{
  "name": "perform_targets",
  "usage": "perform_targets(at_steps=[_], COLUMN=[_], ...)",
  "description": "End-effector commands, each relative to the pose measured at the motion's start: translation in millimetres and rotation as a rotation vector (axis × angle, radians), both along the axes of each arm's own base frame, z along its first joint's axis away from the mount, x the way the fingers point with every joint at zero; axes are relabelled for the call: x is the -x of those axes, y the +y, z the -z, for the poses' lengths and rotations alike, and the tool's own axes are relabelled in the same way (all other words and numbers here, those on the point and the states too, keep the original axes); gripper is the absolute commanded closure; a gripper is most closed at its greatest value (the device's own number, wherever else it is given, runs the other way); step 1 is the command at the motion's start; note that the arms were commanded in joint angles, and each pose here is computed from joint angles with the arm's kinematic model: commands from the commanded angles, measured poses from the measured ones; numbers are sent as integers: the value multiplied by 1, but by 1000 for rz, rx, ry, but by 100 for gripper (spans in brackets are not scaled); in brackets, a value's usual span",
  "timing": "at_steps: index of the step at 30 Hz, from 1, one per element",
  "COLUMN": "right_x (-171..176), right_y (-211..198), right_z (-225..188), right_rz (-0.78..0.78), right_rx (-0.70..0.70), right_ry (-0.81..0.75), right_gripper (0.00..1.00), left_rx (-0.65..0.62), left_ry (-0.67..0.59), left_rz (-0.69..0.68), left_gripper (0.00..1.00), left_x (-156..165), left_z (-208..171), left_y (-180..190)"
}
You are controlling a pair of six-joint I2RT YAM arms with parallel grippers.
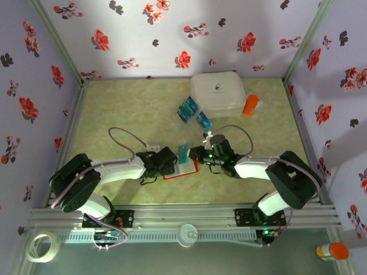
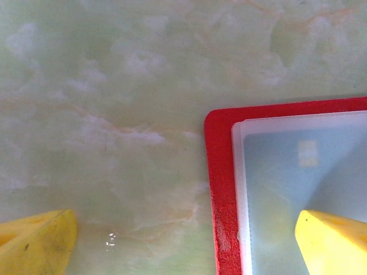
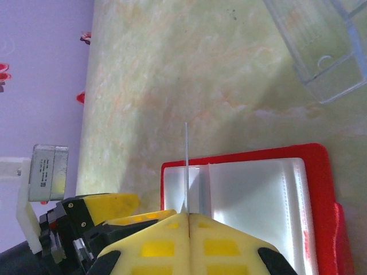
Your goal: Put the credit cards into the card holder
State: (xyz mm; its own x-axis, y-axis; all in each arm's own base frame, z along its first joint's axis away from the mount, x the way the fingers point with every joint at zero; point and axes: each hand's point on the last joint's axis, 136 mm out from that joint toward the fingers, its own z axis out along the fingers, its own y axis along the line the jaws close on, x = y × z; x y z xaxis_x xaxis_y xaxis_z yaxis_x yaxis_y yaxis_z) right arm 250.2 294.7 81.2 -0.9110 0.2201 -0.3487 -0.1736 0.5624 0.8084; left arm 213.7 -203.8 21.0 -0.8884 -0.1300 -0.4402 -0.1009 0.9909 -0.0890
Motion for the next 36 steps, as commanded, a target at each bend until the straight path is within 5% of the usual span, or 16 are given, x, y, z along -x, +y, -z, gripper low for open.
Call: perform_targets(at_steps=[1, 36], right_x=[1, 9], right_y=[4, 9], right_z=[-2, 34], right_rz=[-26, -78], right_rx=[-38, -56], right_ry=[-28, 7], right_gripper=[100, 100], left_rx=[-76, -78], left_ry=[38, 41], left_rz=[17, 17], left_gripper=[2, 3], left_x=[14, 18], left_z=[9, 9], left_y=[19, 21])
